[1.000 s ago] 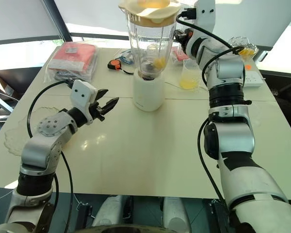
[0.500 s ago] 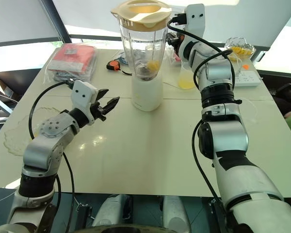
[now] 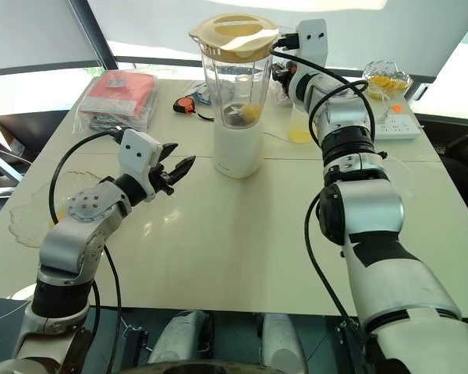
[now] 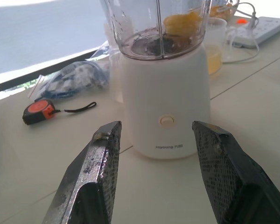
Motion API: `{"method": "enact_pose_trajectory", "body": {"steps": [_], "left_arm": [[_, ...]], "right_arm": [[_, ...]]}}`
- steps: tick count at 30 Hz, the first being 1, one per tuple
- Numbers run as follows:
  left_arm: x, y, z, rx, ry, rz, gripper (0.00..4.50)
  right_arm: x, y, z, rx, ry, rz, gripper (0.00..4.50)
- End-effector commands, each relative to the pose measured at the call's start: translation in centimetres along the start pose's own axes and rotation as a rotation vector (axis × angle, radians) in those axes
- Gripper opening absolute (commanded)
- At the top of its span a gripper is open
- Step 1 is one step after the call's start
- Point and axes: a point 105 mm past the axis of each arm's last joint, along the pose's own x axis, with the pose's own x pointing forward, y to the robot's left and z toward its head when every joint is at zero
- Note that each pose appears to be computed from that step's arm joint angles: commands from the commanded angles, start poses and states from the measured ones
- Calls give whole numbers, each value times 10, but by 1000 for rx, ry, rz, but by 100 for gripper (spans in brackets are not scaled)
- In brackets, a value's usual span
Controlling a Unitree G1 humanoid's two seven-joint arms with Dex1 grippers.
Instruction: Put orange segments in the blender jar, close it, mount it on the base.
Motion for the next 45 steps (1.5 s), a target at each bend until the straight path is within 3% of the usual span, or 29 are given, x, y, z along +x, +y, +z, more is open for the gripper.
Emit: {"method": "enact_pose_trajectory", "body": {"steps": [1, 7, 15, 21, 37, 41, 44, 45], "left_arm": [[0, -1, 14, 25, -56, 0, 248], [0, 0, 11, 23, -52, 6, 248], [1, -1, 10, 18, -46, 4, 248], [6, 2, 19, 18, -55, -10, 248], [5, -10, 12, -59, -35, -90, 248], [4, -13, 9, -67, -25, -101, 254], [3, -14, 7, -59, -22, -104, 254], [2, -16, 5, -61, -17, -115, 254]], "right_arm": [[-2, 2, 23, -63, -43, 6, 101], [-1, 16, 11, -56, -8, 22, 101], [-10, 12, -14, -64, 107, -139, 101], [-19, 20, -30, -47, 135, -140, 101], [-17, 13, -33, -50, 125, -78, 101], [-17, 3, -22, -80, 69, -123, 277], [-20, -3, -20, -111, 62, -157, 433], [-22, -5, -19, -122, 59, -165, 442]]}}
